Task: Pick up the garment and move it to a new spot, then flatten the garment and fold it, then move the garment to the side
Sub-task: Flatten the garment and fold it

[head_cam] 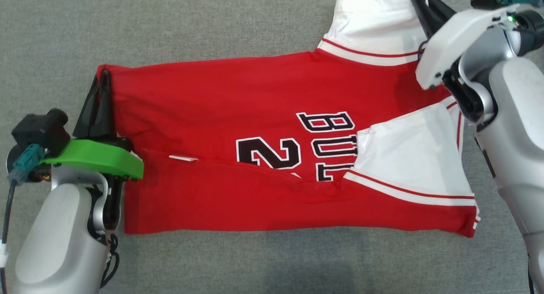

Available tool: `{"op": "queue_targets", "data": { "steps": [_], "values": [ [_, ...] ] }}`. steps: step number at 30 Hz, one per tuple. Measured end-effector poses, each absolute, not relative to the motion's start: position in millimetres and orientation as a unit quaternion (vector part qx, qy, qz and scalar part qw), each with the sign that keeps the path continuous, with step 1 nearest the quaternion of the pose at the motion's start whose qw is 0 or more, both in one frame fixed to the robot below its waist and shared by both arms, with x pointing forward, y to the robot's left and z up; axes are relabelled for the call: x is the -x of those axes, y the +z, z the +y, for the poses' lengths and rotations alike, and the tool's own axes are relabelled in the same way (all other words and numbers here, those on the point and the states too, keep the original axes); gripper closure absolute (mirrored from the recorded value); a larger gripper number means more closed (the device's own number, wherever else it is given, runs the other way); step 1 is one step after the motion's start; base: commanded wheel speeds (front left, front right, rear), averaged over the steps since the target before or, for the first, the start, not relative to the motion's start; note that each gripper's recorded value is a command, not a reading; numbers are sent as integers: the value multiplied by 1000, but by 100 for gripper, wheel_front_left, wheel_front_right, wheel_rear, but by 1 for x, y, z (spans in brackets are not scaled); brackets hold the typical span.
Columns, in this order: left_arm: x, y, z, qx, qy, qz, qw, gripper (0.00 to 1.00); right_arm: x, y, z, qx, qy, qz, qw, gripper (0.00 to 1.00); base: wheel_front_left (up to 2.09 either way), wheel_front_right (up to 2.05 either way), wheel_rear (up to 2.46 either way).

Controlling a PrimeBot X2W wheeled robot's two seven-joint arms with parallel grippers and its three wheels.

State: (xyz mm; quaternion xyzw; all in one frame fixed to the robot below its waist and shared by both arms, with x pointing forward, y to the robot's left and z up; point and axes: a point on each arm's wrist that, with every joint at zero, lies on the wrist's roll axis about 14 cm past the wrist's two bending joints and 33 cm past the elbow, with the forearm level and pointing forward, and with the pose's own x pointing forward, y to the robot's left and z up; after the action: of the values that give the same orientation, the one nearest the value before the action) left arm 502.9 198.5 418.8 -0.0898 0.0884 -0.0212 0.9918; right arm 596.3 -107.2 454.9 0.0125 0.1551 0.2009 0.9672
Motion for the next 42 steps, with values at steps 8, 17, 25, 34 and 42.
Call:
{"op": "queue_targets", "data": {
  "steps": [8,17,25,34,42],
  "values": [
    [-474,446,187,96,-44,65,992,100,-523,492,-140,-57,184,112,975,100,0,0,0],
    [-431,453,172,136,-48,73,987,100,-436,485,-163,-119,128,135,975,100,0,0,0],
    [-409,424,168,151,-37,121,980,73,-413,464,-160,-136,107,159,972,64,0,0,0],
    [-386,429,192,180,20,96,979,0,-378,438,-183,-156,54,183,969,0,0,0,0],
    [-376,451,188,180,21,60,982,0,-375,444,-206,-140,18,169,976,0,0,0,0]
  ]
}}
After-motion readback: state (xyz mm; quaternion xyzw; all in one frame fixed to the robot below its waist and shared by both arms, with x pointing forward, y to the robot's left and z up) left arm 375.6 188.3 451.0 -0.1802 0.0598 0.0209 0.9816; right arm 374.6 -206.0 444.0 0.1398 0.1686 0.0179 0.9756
